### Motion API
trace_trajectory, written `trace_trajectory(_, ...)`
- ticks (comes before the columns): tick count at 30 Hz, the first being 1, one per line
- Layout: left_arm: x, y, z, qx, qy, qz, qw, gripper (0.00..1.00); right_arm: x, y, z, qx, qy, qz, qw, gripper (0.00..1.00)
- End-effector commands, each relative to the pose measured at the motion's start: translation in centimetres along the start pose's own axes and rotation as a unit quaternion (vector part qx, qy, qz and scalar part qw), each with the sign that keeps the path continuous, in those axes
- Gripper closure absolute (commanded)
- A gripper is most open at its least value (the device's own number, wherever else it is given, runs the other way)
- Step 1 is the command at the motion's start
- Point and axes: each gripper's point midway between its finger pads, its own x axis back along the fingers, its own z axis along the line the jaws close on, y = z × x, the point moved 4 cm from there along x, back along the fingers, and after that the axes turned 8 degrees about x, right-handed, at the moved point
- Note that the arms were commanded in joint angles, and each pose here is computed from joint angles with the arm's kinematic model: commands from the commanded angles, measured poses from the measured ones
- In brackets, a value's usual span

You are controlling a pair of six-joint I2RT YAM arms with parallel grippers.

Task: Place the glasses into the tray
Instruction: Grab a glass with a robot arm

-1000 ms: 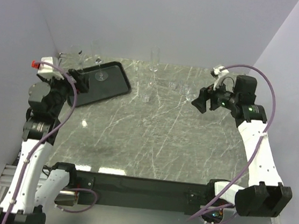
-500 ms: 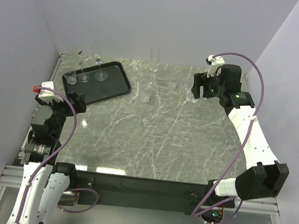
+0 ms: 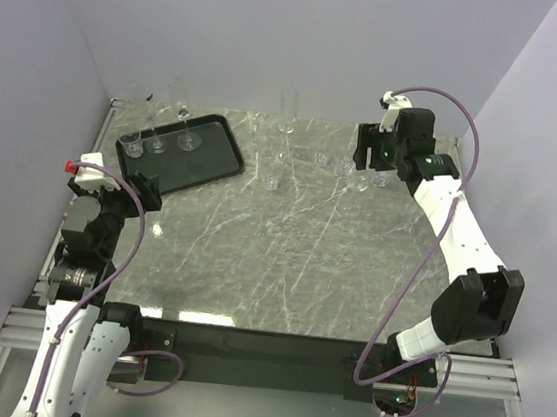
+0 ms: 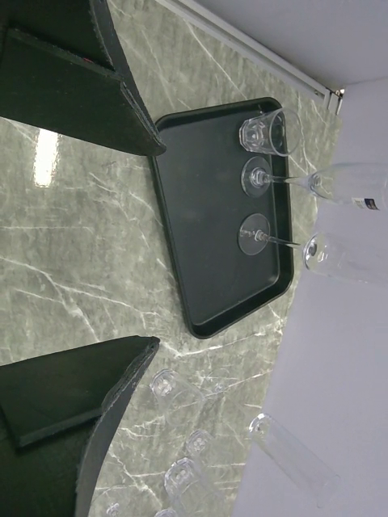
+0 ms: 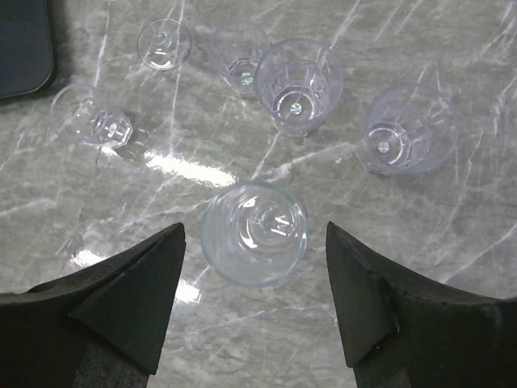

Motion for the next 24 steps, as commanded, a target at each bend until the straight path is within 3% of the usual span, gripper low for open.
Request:
trace_trajectory(1,-0.2,1.0,-0.5,-0.007,-0.012,-0.025,1.000,0.01,0.1,2.7,0.2,-0.009,0.001,-0.033,0.999,0.26)
trace_trajectory(17,-0.1,0.8,-1.0,-0.013,-0.030,-0.022,0.999,0.01,-1.5,1.5,0.7,-0.006,-0.001,-0.002,1.000,0.36)
trace_trajectory(24,0.1,0.7,-2.0,-0.020,-0.067,-0.017,0.997,0.01,-0.9,1.7,0.6,-0.003,-0.008,-0.007,1.000,0.53)
